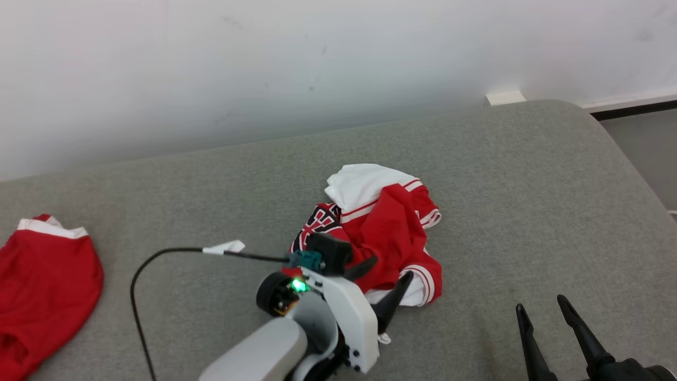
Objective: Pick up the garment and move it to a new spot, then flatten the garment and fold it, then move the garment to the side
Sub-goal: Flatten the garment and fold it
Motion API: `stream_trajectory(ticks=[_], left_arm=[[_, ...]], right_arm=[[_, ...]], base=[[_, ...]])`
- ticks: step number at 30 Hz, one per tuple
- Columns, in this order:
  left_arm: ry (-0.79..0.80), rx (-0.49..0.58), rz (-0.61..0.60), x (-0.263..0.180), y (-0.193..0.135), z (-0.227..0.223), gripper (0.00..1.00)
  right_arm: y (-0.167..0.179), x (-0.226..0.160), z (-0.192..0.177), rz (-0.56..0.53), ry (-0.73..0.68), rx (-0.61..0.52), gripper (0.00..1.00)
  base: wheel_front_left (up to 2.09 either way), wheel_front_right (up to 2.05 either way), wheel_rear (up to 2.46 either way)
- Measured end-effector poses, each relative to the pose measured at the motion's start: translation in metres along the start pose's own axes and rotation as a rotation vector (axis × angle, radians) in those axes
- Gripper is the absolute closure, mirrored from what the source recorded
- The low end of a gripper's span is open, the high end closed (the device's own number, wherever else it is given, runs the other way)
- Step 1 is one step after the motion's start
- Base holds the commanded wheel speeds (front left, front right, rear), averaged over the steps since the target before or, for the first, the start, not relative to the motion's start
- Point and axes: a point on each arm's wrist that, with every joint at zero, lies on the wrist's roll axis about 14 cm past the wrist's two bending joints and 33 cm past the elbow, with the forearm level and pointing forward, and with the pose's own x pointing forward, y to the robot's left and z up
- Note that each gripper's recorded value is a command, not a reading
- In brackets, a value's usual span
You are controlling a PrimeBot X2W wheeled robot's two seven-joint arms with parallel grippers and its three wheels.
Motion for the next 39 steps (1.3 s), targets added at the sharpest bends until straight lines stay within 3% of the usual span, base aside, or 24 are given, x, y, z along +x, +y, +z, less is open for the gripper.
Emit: stream_trajectory(ticks=[11,12,13,14,17,24,26,30,36,37,39], left_arm=[[0.152,0.024,0.067,0.019,0.029,-0.032,0.0],[0.16,0.015,0.064,0.019,0.029,-0.035,0.31],[0.164,0.006,0.058,0.02,0.028,-0.036,0.92],[0.158,-0.001,0.05,0.021,0.026,-0.036,1.0],[0.125,-0.045,0.036,0.022,0.022,-0.029,1.0],[-0.119,-0.193,0.103,0.011,0.049,0.031,1.0],[-0.204,-0.225,0.156,-0.002,0.071,0.053,1.0],[-0.316,-0.226,0.377,-0.052,0.146,0.077,1.0],[-0.289,-0.276,0.644,-0.113,0.222,0.048,1.0],[-0.266,-0.279,0.677,-0.12,0.23,0.038,0.97],[-0.232,-0.279,0.735,-0.131,0.244,0.019,0.29]], right_arm=[[-0.01,-0.007,-0.002,-0.047,0.009,0.009,0.0],[-0.011,-0.007,-0.003,-0.048,0.009,0.009,0.0],[-0.011,-0.006,-0.003,-0.049,0.01,0.01,0.0],[-0.011,-0.006,-0.003,-0.05,0.01,0.01,0.0],[-0.009,-0.004,-0.004,-0.043,0.012,0.012,0.0],[0.0,0.002,-0.003,-0.014,0.008,0.017,0.0],[0.002,0.003,-0.003,-0.008,0.006,0.017,0.0],[0.006,0.005,-0.001,0.009,-0.002,0.017,0.0],[0.015,0.008,-0.004,0.039,0.008,0.018,0.0],[0.016,0.009,-0.006,0.043,0.013,0.018,0.0],[0.018,0.011,-0.006,0.05,0.014,0.018,0.0]], base=[[0.0,0.0,0.0],[0.0,0.0,0.0],[0.0,0.0,0.0],[0.0,0.0,0.0],[0.0,0.0,0.0],[0.0,0.0,0.0],[0.0,0.0,0.0],[0.0,0.0,0.0],[0.0,0.0,0.0],[0.0,0.0,0.0],[0.0,0.0,0.0]])
